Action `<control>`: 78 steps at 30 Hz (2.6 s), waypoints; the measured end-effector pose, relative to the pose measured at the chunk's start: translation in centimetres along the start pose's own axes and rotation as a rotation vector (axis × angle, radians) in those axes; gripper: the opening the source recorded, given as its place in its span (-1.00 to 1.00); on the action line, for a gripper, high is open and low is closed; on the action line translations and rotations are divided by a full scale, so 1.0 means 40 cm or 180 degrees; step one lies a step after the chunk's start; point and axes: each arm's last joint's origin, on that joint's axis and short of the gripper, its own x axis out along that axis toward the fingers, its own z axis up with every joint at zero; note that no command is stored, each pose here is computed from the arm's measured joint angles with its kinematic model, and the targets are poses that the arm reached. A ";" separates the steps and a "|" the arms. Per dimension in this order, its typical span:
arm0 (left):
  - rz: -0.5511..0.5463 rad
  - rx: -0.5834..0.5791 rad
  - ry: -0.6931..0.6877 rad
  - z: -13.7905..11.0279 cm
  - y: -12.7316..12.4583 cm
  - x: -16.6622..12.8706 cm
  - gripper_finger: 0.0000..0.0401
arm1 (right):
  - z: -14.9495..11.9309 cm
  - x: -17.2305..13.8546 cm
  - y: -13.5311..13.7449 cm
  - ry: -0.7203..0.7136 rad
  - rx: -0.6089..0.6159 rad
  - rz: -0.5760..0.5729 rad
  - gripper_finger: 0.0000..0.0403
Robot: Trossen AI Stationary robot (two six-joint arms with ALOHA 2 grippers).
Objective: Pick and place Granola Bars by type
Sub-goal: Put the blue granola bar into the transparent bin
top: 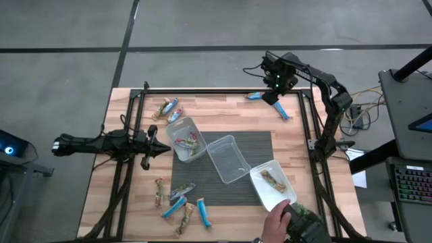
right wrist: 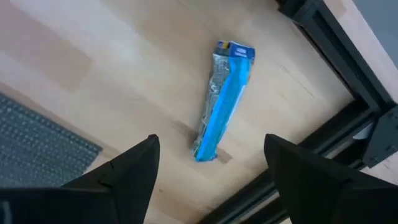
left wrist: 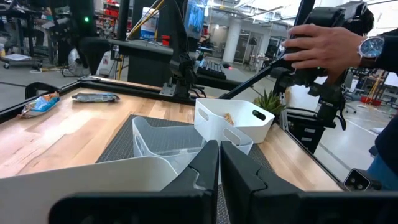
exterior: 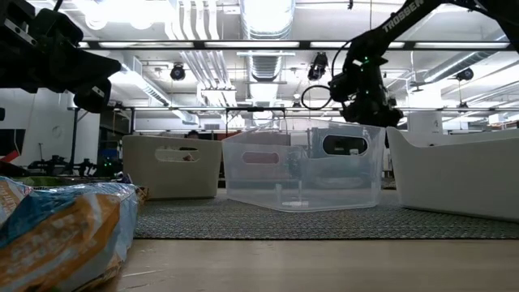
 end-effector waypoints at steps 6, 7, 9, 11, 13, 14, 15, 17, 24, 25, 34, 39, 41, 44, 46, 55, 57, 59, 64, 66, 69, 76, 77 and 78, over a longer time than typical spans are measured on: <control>0.0001 -0.0001 0.0001 0.000 0.000 0.000 -1.00 | -0.002 0.033 0.001 -0.0043 0.0176 0.0002 0.36; 0.0001 0.0000 0.0000 0.000 0.000 0.000 -1.00 | -0.004 0.039 0.001 -0.0047 0.0180 0.0002 0.36; 0.0001 0.0000 0.0000 0.000 0.000 0.000 -1.00 | -0.011 0.049 0.000 -0.0035 0.0190 0.0001 0.35; 0.0001 0.0000 0.0003 0.000 0.000 0.000 -1.00 | -0.017 0.057 -0.003 -0.0048 0.0210 0.0003 0.34; 0.0001 -0.0001 0.0002 0.000 0.000 0.000 -1.00 | -0.024 0.062 -0.009 -0.0107 0.0256 0.0005 0.33; 0.0001 0.0000 0.0002 0.000 0.000 0.000 -1.00 | -0.028 0.065 -0.012 -0.0132 0.0301 0.0006 0.33; 0.0001 0.0000 0.0003 0.000 0.000 0.000 -1.00 | -0.031 0.068 -0.017 -0.0157 0.0352 0.0007 0.33; 0.0001 0.0000 0.0002 0.000 0.000 0.000 -1.00 | -0.034 0.077 -0.025 -0.0173 0.0412 0.0008 0.33; 0.0001 -0.0001 0.0001 0.000 0.000 0.000 -1.00 | -0.046 0.111 -0.029 -0.0104 0.0442 0.0007 0.31; 0.0001 -0.0001 0.0002 0.000 0.000 0.000 -1.00 | -0.047 0.114 -0.029 -0.0102 0.0443 0.0006 0.32; 0.0001 -0.0001 0.0002 0.000 0.000 0.000 -1.00 | -0.047 0.130 -0.034 -0.0151 0.0491 0.0010 0.31; 0.0000 -0.0001 0.0001 0.000 0.000 0.000 -1.00 | -0.051 0.139 -0.034 -0.0127 0.0531 0.0012 0.31; 0.0001 0.0000 0.0002 0.000 0.000 0.000 -1.00 | -0.053 0.142 -0.033 -0.0111 0.0543 0.0012 0.32; 0.0001 0.0000 0.0001 0.000 0.000 0.000 -1.00 | -0.053 0.143 -0.033 -0.0112 0.0589 0.0014 0.33; 0.0001 -0.0001 0.0000 0.000 0.000 0.000 -1.00 | -0.053 0.143 -0.033 -0.0115 0.0603 0.0013 0.33; 0.0001 0.0000 0.0002 0.000 0.000 0.000 -1.00 | -0.054 0.138 -0.033 -0.0143 0.0609 0.0014 0.31; 0.0001 0.0000 0.0001 0.000 0.000 0.000 -1.00 | -0.054 0.138 -0.033 -0.0143 0.0606 0.0014 0.31; 0.0000 0.0000 0.0002 0.000 0.000 0.000 -1.00 | -0.055 0.136 -0.033 -0.0149 0.0606 0.0017 0.32; 0.0000 -0.0001 0.0002 0.000 0.000 0.000 -1.00 | -0.060 0.124 -0.032 -0.0184 0.0604 0.0041 0.32; 0.0001 -0.0001 0.0001 0.000 0.000 0.000 -1.00 | -0.062 0.120 -0.032 -0.0195 0.0606 0.0044 0.31; 0.0000 0.0000 0.0002 0.000 0.000 0.000 -1.00 | -0.063 0.118 -0.032 -0.0195 0.0632 0.0046 0.30; 0.0000 0.0000 0.0001 0.000 0.000 0.000 -1.00 | -0.071 0.100 -0.028 -0.0268 0.0729 0.0193 0.30; 0.0002 -0.0001 0.0003 0.000 0.000 0.000 -1.00 | -0.071 0.098 -0.028 -0.0277 0.0738 0.0194 0.30; 0.0001 -0.0001 0.0002 0.000 0.000 0.000 -1.00 | -0.072 0.098 -0.028 -0.0278 0.0745 0.0195 0.30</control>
